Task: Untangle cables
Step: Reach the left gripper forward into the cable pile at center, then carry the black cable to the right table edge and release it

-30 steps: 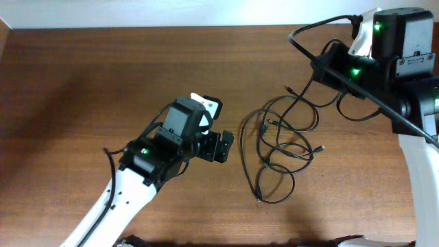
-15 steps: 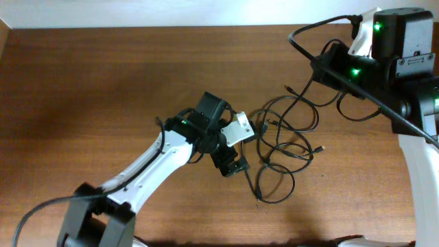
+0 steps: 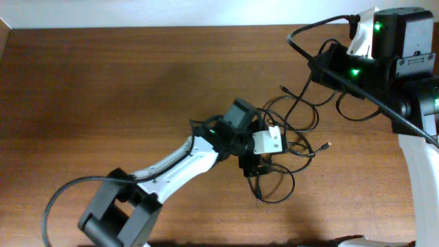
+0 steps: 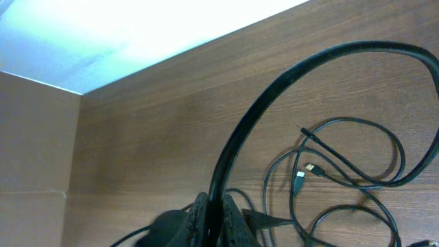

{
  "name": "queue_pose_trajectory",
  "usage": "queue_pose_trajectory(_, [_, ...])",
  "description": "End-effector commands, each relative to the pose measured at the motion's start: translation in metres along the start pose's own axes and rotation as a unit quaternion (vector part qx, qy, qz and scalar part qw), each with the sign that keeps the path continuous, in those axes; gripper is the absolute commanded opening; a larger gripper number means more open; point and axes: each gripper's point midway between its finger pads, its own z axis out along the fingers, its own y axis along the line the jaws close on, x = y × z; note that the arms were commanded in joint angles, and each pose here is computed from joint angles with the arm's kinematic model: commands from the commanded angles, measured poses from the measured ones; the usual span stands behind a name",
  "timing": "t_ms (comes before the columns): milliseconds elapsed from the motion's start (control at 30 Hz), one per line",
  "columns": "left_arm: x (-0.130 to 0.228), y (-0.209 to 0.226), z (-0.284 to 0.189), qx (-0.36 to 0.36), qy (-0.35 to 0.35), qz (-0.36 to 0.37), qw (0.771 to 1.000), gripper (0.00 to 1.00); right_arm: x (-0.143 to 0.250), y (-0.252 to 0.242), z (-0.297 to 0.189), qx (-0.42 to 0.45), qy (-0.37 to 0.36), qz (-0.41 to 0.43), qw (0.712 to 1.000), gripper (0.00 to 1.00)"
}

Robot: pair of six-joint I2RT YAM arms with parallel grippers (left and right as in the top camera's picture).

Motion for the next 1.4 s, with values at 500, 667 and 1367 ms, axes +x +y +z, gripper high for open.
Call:
queue_pose_trajectory(500, [0.000, 0.002, 0.045, -0.006, -0.004, 0.040, 0.999, 0.00, -0.003, 0.009, -0.007, -0.022, -0.004, -0.019, 1.000, 0.04])
queue_pose_trajectory(667, [0.011, -0.005, 0.045, 0.008, 0.016, 0.027, 0.999, 0.00, -0.003, 0.008, -0.007, -0.022, -0.004, -0.019, 1.000, 0.04])
queue_pose_trajectory(1367, [0.064, -0.006, 0.036, -0.024, 0.143, -0.054, 0.988, 0.00, -0.080, -0.069, -0.085, -0.128, -0.096, 0.100, 0.982, 0.04])
